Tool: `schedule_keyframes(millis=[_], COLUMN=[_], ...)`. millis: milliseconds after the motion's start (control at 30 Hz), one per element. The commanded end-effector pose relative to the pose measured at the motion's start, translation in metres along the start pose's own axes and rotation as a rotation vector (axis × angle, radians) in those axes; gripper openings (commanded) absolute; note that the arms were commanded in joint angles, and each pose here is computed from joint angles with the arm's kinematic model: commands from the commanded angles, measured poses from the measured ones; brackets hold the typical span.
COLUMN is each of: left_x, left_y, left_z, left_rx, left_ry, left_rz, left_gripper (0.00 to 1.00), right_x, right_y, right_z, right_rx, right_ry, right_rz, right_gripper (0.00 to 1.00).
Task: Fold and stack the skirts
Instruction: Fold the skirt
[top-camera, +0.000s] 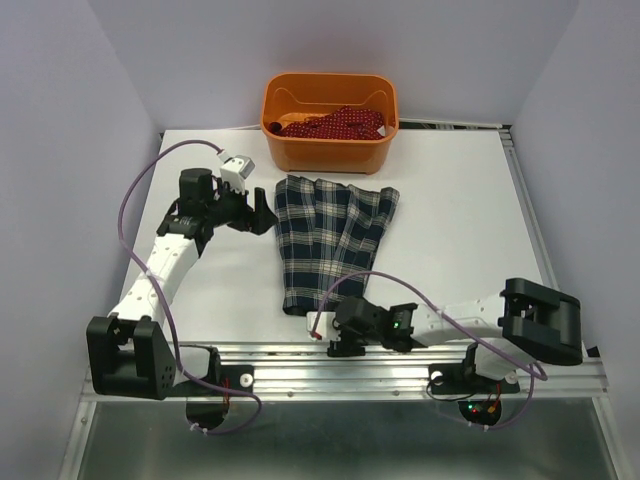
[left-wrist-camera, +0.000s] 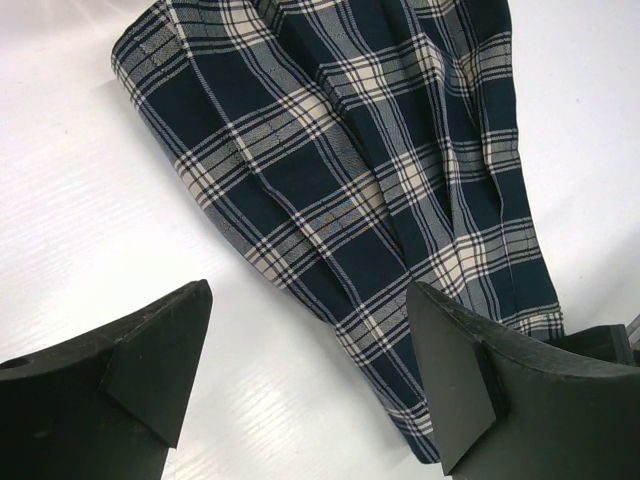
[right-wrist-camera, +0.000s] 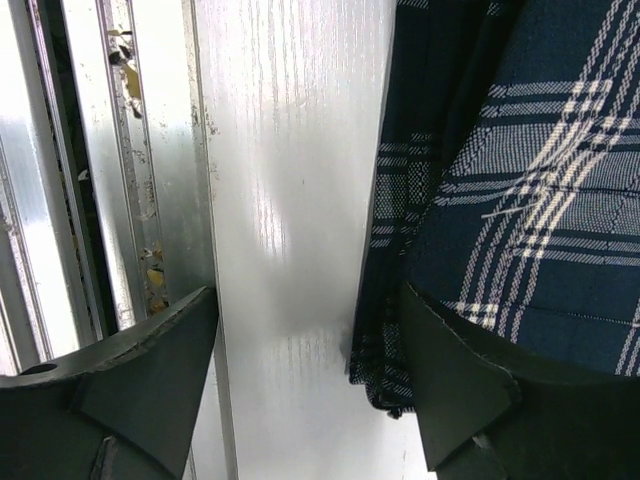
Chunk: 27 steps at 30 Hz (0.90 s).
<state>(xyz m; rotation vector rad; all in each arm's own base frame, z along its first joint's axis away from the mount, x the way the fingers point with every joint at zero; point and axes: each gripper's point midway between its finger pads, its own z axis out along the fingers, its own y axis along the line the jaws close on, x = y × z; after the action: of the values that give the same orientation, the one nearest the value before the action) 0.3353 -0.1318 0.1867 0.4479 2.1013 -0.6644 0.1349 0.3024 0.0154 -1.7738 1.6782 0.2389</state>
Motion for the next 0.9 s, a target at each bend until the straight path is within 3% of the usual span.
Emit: schedule_keyframes(millis=[0,233,400,500,600,700,867], left_x=[-0.020,-0.017,-0.010,0.012,0.038,0.072,0.097], left_y=[-0.004,-0.019,-0.024,-0.019,-0.010,-0.005,-0.064], left_z=[-0.006,-0.011,-0.033,-0.041,-0.053,-0.066,-0.056], left_rx=[0.016,0.087,0.064,0.052,0.006,-0.019,0.100], left_ry=[-0.060,-0.069,-0.092,-0.001,0.075,0.126,0.074], left_rz=[0.037,0.085,0.330,0.470,0.635,0.805,1.021], left_gripper=[0.89,0.84,0.86,0.86,0.85,0.85,0.83], right_x=[-0.022,-0.074,-0.122,-0.136,-0.123,-0.071,-0.048], right_y=[-0.045,-0.034,-0.064,-0.087,-0.129,-0.159,-0.170], right_z=[-0.011,-0.040,-0.064,-0.077,-0.086,-0.079,-0.054], right_rx=[0.197,0.015,-0.024,-0.054,-0.039,-0.033,-0.096], right_ry=[-0.075,-0.114,-0.208,-0.242,-0.272,-0.245,-0.223], right_rz=[0.027,0.118,0.190,0.283,0.437,0.618,0.721], right_gripper=[0.75,0.72,0.72,0.72,0.71,0.69,0.68])
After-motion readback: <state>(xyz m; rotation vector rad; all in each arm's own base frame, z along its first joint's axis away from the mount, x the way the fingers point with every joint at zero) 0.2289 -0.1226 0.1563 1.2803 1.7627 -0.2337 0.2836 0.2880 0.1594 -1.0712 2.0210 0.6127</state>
